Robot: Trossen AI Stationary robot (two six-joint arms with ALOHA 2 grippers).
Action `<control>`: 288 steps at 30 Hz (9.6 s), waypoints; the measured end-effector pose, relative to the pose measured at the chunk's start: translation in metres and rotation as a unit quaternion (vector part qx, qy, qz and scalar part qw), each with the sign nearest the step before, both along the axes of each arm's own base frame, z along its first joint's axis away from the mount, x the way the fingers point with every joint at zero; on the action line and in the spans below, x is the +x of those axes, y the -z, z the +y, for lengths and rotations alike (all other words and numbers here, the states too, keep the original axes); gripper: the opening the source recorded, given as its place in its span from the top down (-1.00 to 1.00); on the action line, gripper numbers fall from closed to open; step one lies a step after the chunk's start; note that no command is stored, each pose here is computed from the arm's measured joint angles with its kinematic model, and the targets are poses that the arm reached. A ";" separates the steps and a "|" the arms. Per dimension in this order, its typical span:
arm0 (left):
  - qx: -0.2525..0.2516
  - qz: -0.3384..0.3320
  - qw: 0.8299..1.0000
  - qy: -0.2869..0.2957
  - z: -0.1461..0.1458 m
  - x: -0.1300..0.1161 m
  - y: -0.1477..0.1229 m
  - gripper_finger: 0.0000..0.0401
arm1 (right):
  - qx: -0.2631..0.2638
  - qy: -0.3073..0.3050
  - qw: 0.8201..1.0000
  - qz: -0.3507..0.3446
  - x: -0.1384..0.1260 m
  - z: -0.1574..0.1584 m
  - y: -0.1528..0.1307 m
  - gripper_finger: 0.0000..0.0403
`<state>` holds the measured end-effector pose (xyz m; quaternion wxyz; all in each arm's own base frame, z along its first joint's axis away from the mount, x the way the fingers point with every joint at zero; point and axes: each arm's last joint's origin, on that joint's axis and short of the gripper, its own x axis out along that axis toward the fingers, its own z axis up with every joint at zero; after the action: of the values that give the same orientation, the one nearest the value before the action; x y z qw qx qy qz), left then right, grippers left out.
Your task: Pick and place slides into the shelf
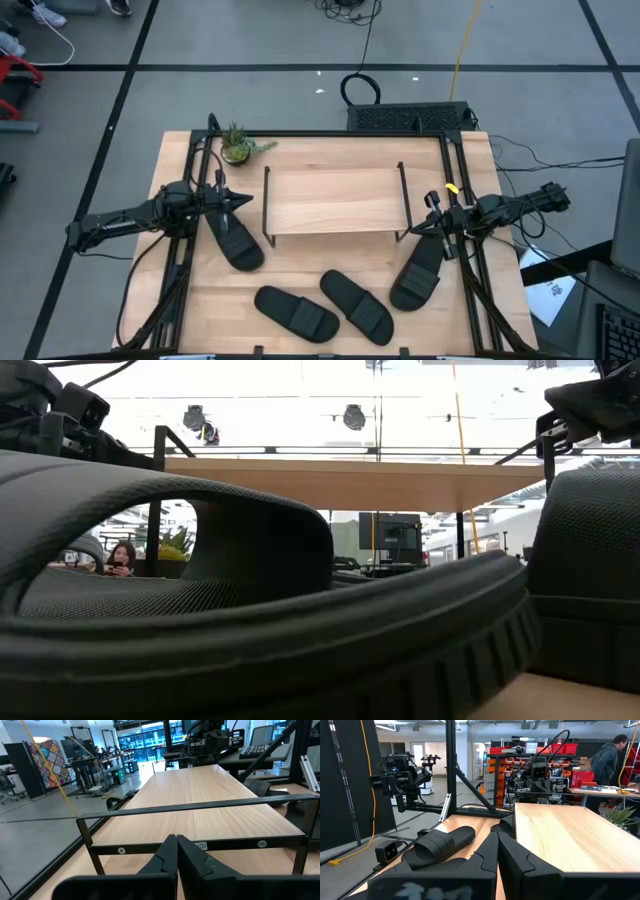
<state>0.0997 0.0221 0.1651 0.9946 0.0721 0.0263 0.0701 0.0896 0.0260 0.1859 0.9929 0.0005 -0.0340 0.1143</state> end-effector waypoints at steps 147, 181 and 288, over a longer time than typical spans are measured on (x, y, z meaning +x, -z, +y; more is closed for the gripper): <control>0.035 -0.017 0.999 0.001 0.000 0.000 -0.004 0.98 | -0.047 0.165 0.985 -0.023 -0.013 -0.013 -0.051 0.97; 0.033 -0.024 0.999 0.000 0.000 0.000 -0.005 0.98 | 0.200 0.087 0.822 0.526 0.008 0.007 -0.076 -0.33; 0.007 0.002 1.000 0.000 0.000 0.000 0.000 0.98 | -0.013 0.036 0.941 0.337 -0.021 0.010 -0.180 0.97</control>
<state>0.0997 0.0221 0.1648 0.9939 0.0794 0.0281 0.0705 0.0685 0.0363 0.3655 0.9497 0.0245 0.3038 0.0724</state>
